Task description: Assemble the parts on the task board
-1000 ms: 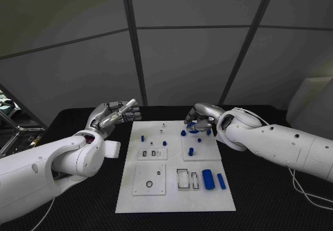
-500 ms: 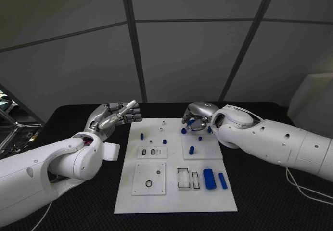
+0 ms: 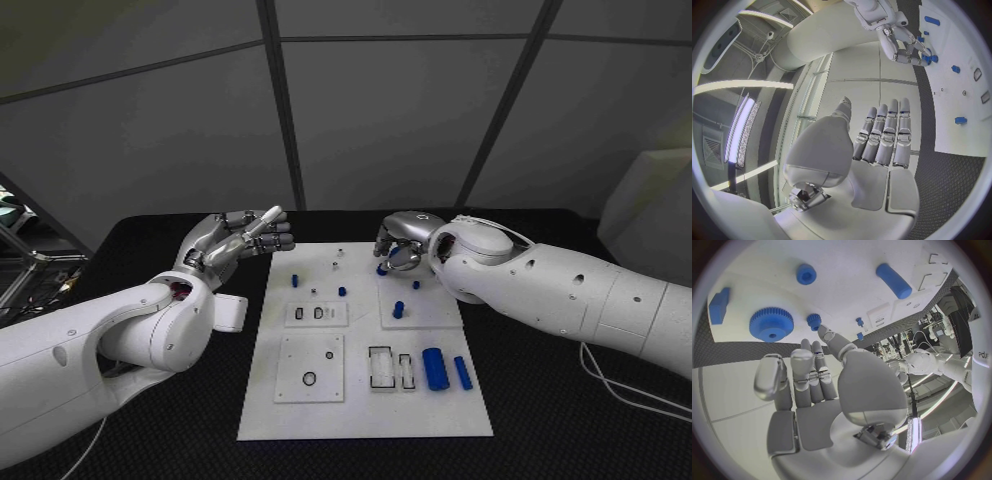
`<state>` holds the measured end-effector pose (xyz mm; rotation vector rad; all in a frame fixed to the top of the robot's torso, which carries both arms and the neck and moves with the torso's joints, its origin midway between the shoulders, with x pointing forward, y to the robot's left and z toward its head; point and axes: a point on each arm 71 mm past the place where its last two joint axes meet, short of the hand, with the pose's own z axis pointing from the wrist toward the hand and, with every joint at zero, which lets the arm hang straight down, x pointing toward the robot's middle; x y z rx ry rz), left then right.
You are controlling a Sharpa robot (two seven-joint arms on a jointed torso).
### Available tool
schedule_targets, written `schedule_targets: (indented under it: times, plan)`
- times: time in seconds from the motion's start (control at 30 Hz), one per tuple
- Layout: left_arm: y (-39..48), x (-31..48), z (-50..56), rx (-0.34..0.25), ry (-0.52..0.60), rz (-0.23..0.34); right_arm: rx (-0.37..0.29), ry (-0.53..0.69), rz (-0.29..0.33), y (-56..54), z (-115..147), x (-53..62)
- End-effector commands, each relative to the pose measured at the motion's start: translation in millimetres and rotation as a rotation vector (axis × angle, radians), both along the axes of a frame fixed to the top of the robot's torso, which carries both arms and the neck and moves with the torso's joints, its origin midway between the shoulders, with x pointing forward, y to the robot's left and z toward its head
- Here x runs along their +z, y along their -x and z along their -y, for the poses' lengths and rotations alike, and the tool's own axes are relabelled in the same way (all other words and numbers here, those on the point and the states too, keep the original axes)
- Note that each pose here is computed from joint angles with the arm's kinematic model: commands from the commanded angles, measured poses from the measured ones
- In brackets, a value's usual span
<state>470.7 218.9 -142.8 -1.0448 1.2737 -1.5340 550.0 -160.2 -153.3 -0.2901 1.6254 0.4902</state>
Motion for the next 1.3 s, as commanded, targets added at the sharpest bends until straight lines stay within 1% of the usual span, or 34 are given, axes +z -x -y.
schedule_targets:
  times: [0.03, 1.03, 1.17, 1.3]
  plan:
    - [0.1, 2.0, 1.6, -0.017, 0.001, 0.009, -0.001, 0.037, -0.027, -1.0, -1.3, -1.6]
    - [-0.5, 2.5, 0.3, -0.019, 0.0, 0.007, -0.004, 0.079, -0.086, -6.0, -5.6, -9.1]
    - [-0.7, 2.4, -0.2, -0.019, 0.0, 0.006, -0.007, 0.078, -0.084, -6.5, -5.0, -9.1]
    - [-0.9, 2.4, -0.8, -0.02, 0.0, 0.005, -0.011, 0.065, -0.065, -6.9, -4.3, -7.6]
